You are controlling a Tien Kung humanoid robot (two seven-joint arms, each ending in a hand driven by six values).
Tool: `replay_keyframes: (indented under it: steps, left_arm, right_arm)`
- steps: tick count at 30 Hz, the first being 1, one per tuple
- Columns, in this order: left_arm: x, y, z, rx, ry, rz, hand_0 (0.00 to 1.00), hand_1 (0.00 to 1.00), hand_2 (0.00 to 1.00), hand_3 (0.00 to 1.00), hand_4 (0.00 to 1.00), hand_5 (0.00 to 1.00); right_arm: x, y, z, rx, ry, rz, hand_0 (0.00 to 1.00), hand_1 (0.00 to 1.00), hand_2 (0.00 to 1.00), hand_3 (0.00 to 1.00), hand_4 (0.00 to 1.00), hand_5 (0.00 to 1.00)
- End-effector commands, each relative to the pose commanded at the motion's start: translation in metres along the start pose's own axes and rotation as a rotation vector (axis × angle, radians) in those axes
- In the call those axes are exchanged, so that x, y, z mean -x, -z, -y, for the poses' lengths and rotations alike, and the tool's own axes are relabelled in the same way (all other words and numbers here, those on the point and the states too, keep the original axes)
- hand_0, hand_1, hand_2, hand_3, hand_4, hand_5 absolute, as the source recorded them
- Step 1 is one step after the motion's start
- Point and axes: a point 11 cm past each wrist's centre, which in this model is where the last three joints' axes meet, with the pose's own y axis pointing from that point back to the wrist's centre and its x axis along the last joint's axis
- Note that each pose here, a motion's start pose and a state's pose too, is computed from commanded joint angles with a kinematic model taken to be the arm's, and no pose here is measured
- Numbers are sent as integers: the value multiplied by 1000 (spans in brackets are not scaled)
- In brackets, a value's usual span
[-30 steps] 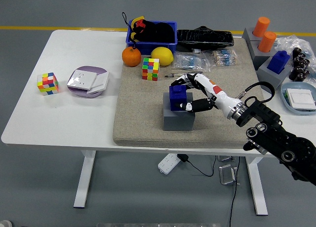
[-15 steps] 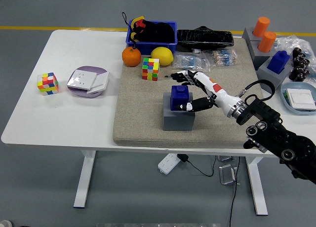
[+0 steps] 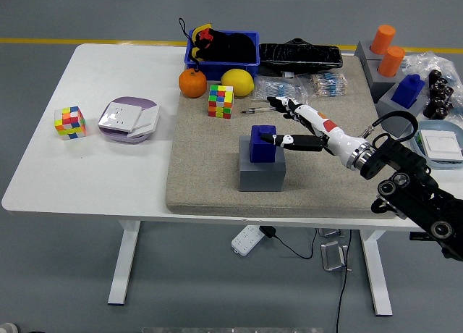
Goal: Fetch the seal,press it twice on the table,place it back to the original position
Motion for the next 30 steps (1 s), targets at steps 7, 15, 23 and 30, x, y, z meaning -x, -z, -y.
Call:
replay_keyframes:
  steps: [7, 15, 23, 30]
  left_arm:
    - [-4, -1, 0, 4, -7, -8, 791, 742, 737, 761, 629, 461]
    - [-3, -4, -1, 9, -5, -11, 791, 743, 737, 760, 630, 461]
    - [-7, -6, -1, 11, -13, -10, 791, 743, 738, 761, 630, 460]
    - [-5, -7, -2, 15, -9, -8, 791, 742, 738, 761, 630, 461]
  right_arm:
    - [-55, -17, -40, 40, -134, -5, 998, 998, 998, 998, 998, 805]
    - [-121, -53, -96, 129, -390, 21, 998, 998, 996, 998, 998, 642]
    - [-159, -75, -142, 200, -571, 34, 867, 802, 774, 743, 998, 417]
    - [-167, -81, -155, 220, -629, 39, 862, 793, 769, 744, 998, 391]
